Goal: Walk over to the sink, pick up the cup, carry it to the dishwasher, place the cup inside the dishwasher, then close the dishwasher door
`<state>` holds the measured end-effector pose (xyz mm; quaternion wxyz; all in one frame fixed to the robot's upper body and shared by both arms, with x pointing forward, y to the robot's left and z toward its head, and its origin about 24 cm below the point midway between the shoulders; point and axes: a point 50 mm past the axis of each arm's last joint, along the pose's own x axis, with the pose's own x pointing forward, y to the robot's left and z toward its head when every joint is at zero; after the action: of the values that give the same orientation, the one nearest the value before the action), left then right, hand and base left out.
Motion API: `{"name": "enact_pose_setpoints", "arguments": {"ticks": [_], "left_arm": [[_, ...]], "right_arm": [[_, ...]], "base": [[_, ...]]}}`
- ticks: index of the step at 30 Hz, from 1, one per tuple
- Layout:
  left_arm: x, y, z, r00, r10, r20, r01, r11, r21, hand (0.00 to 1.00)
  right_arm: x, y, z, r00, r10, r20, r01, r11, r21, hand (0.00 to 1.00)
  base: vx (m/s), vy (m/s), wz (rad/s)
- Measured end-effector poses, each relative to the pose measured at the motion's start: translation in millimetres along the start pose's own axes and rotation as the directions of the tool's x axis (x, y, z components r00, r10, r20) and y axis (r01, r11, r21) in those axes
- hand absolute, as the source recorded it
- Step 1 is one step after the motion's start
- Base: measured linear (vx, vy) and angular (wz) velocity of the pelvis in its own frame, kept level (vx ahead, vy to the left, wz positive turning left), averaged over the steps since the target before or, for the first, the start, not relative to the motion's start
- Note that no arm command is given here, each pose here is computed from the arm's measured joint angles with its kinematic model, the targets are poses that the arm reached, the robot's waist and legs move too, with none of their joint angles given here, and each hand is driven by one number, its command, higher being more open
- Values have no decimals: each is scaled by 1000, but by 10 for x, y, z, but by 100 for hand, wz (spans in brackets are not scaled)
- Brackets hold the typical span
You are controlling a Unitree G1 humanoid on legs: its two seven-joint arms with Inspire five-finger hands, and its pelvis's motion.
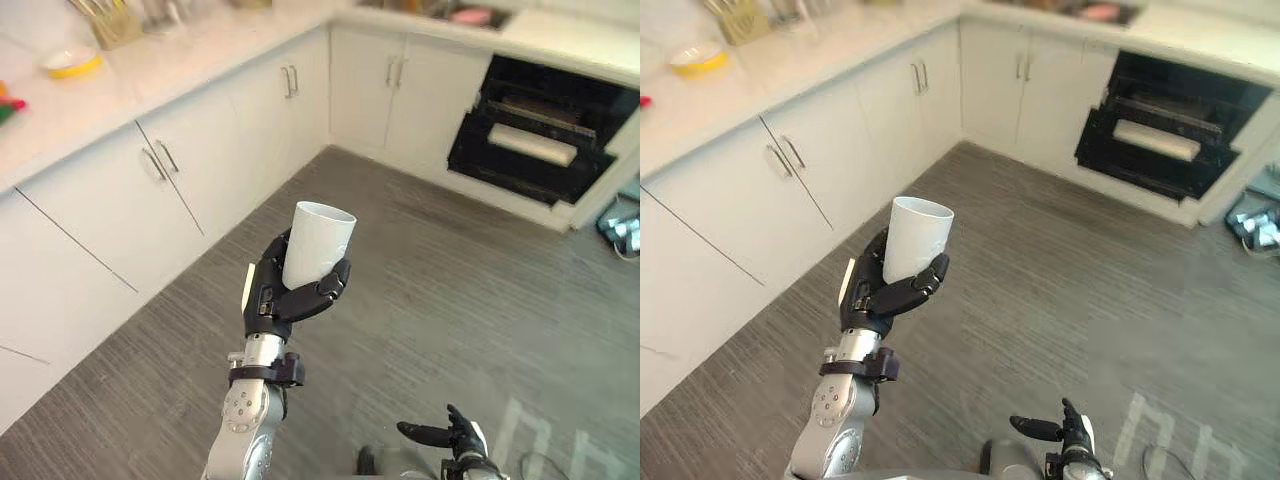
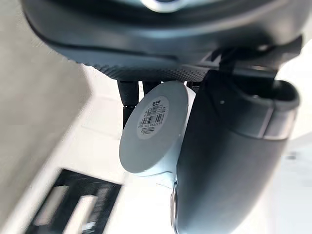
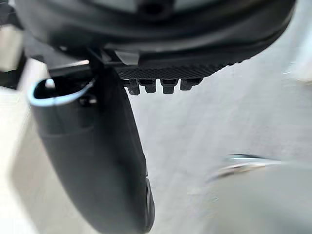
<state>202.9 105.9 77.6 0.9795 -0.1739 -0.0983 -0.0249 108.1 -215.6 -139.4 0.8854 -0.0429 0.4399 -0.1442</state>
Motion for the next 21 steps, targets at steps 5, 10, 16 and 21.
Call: {"name": "enact_pose_setpoints", "arguments": {"ticks": [5, 10, 16, 21], "left_arm": [[7, 70, 111, 998, 9, 61, -9, 1000, 13, 0], [20, 140, 76, 999, 26, 43, -28, 999, 38, 0], [5, 162, 42, 1000, -18, -5, 19, 995, 99, 0], [-8, -19, 78, 995, -95, 9, 94, 993, 68, 0]], "right_arm": [[96, 52, 188, 999, 10, 39, -10, 1000, -1, 100], [58, 25, -33, 999, -3, -48, 3, 1000, -8, 100], [14, 122, -116, 997, 23, -78, -22, 1000, 16, 100], [19, 276, 58, 998, 68, 0, -68, 998, 13, 100]], "base": [[345, 50, -40], [404, 265, -22], [435, 285, -36], [441, 110, -16]]}}
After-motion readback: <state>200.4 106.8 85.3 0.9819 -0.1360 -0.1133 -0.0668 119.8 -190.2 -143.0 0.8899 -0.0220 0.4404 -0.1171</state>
